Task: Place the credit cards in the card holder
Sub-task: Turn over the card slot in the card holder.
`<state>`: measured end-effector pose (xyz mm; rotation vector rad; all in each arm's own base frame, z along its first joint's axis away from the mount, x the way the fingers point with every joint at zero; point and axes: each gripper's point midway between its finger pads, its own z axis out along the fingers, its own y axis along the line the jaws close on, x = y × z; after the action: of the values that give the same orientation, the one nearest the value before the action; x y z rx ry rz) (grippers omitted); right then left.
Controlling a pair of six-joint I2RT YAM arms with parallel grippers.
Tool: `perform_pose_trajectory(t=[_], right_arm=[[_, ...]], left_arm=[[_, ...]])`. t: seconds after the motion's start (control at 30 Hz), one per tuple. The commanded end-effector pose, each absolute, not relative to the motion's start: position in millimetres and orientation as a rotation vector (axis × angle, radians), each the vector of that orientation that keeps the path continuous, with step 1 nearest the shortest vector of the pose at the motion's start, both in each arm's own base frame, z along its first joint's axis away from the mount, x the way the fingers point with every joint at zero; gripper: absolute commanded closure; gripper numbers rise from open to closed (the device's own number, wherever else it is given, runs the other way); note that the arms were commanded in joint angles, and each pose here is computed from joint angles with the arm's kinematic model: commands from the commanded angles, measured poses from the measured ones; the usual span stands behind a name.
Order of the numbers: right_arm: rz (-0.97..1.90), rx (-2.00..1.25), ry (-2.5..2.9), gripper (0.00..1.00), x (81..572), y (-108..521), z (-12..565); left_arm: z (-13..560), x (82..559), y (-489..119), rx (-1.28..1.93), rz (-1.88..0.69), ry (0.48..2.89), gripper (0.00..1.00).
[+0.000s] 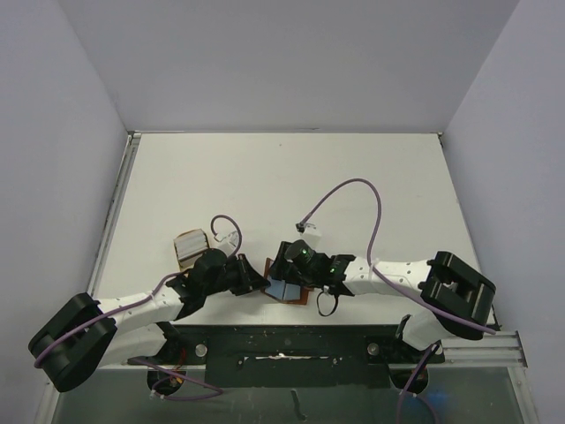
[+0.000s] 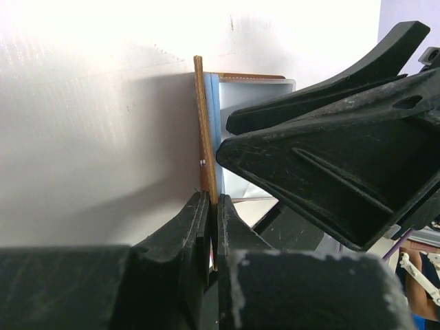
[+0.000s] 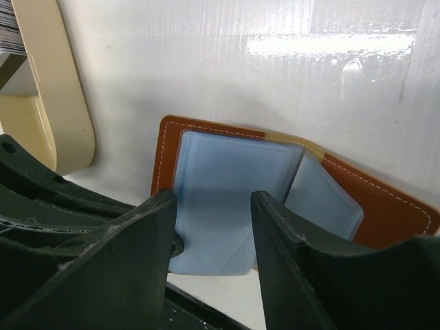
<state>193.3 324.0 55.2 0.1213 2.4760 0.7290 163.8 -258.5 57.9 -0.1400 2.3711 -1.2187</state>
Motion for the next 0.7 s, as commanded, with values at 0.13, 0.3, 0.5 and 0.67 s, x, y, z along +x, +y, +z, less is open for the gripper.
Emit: perform_pose_trajectory(t=[0.13, 0.3, 0.5, 0.67], right_arm=[[0.766, 0.202, 2.423, 0.59, 202.8, 316.7, 56.9], [0.795, 0.207, 2.431, 0.59, 202.1, 313.9, 49.9], [0.835, 0.212, 2.457, 0.59, 198.3, 316.0, 39.0], [0.838, 0.211, 2.460, 0.59, 196.5, 314.6, 38.7]], left_arm=[[79.3, 171.7, -267.5, -0.113, -1.282, 2.268, 1.00], [80.2, 172.6, -268.0, -0.114, -1.282, 2.266, 0.89], [81.5, 171.6, -270.9, -0.108, -1.303, 2.268, 0.89], [81.0, 171.1, -270.4, -0.115, -1.304, 2.267, 0.89]])
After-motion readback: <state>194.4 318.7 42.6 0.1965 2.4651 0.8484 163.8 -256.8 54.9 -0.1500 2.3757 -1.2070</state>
